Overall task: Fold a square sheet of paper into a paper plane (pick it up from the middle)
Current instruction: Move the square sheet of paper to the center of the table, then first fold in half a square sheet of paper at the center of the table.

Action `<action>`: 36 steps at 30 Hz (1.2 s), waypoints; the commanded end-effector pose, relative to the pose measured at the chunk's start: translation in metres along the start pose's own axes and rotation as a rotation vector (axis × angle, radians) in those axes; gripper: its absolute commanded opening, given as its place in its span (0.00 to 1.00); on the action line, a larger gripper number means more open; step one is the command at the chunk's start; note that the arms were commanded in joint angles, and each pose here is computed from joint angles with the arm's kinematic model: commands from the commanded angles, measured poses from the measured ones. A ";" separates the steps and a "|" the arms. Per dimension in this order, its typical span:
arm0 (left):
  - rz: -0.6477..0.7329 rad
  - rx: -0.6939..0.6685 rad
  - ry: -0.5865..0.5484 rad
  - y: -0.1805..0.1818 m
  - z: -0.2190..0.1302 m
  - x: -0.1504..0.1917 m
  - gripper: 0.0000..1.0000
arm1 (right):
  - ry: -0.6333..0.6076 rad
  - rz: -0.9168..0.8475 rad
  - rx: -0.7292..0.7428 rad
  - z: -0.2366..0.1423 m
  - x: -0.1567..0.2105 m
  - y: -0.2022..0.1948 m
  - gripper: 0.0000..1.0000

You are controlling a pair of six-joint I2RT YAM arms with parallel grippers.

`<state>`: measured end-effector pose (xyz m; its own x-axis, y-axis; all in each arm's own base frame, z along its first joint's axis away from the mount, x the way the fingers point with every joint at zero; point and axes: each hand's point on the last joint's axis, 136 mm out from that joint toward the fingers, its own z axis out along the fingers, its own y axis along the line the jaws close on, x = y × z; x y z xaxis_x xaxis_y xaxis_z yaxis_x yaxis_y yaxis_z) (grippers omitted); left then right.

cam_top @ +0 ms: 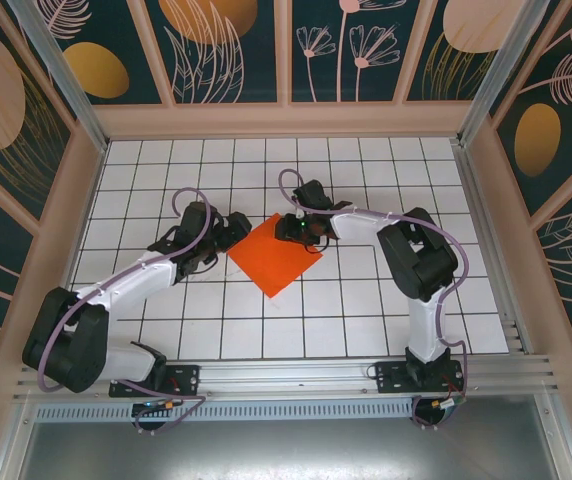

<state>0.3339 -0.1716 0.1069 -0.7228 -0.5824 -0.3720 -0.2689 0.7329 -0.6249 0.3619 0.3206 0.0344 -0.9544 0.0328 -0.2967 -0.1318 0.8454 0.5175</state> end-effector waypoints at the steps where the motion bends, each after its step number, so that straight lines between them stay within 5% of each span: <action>1: 0.009 -0.054 -0.019 0.011 -0.002 -0.004 0.99 | 0.037 0.059 0.124 -0.003 0.018 -0.034 0.47; 11: 0.045 -0.079 0.009 0.017 0.005 0.000 0.99 | -0.033 0.212 0.446 -0.075 0.065 -0.142 0.48; 16: 0.052 -0.079 0.012 0.015 0.006 0.000 0.99 | -0.088 0.048 0.398 -0.103 0.035 -0.105 0.59; 24: 0.053 -0.094 0.011 0.020 0.007 0.001 0.99 | 0.073 -0.282 0.389 -0.086 0.056 -0.073 0.98; 36: 0.046 -0.110 0.030 0.028 0.010 0.007 0.99 | 0.195 -0.355 0.432 -0.052 0.084 -0.080 0.95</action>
<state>0.3295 -0.1641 0.0860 -0.7492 -0.5460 -0.3748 -0.2907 0.7796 -0.5546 0.2829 0.2324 0.0175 -0.9077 -0.3302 -0.2588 -0.3558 0.9328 0.0580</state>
